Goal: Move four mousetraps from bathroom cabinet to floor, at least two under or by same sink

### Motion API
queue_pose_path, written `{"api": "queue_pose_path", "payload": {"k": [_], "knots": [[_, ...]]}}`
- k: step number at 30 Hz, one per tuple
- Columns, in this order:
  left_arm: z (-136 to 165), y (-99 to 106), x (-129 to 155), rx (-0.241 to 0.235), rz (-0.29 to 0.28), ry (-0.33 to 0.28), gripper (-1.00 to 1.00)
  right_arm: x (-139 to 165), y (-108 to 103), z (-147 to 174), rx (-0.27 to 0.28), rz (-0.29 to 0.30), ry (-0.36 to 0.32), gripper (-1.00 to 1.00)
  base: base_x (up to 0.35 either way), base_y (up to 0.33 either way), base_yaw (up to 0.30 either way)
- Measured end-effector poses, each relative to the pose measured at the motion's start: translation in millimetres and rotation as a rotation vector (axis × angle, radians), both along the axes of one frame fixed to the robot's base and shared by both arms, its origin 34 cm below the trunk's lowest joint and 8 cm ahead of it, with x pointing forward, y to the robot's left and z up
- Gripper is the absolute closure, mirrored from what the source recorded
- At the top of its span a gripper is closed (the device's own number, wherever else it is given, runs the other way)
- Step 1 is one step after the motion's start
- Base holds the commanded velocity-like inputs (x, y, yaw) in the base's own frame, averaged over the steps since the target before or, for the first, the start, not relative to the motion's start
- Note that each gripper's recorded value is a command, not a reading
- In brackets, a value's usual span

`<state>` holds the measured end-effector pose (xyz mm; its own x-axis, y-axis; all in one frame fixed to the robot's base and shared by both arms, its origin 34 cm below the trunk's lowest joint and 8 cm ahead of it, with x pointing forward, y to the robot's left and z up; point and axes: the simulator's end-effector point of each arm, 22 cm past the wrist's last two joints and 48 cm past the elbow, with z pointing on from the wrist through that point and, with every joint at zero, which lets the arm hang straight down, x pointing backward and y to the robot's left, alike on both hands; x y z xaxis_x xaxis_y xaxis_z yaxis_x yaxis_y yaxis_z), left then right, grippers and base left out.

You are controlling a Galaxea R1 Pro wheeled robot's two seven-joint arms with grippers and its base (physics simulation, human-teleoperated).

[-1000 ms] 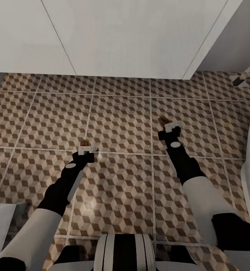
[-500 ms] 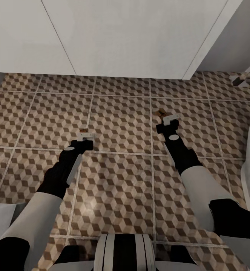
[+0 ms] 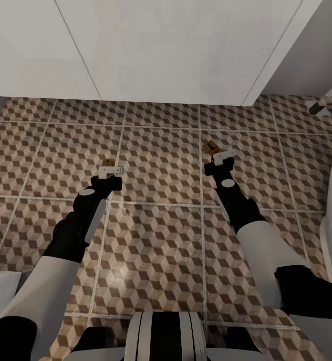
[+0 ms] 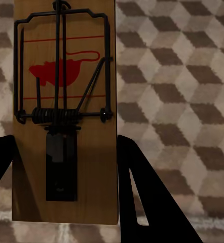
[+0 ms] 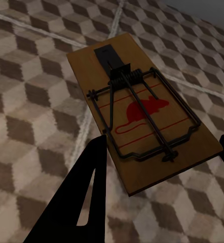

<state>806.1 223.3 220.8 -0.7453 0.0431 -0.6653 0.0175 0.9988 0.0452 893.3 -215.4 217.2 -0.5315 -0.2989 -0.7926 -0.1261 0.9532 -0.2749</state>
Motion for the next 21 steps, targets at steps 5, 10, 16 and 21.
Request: {"api": "queue_pose_path", "payload": {"k": [5, 10, 16, 21], "knots": [[0.6, 0.3, 0.0, 0.002, 0.000, -0.001, 1.00, -0.9, -0.6, -0.9, -0.002, -0.002, 0.003, 1.00, 0.000, 0.000, 0.000], [0.6, -0.6, -0.2, 0.001, -0.001, -0.002, 1.00, -1.2, -1.4, -1.3, -0.005, -0.003, 0.005, 1.00, 0.000, 0.000, 0.000], [-2.4, -1.6, -1.4, 0.001, -0.003, 0.003, 1.00, -2.6, -1.8, -5.0, -0.005, -0.004, 0.010, 1.00, 0.000, 0.000, 0.000], [-17.9, -1.6, -7.7, 0.001, -0.003, 0.025, 1.00, -8.4, -1.8, -21.7, -0.005, -0.004, 0.029, 1.00, 0.000, 0.000, 0.000]]}}
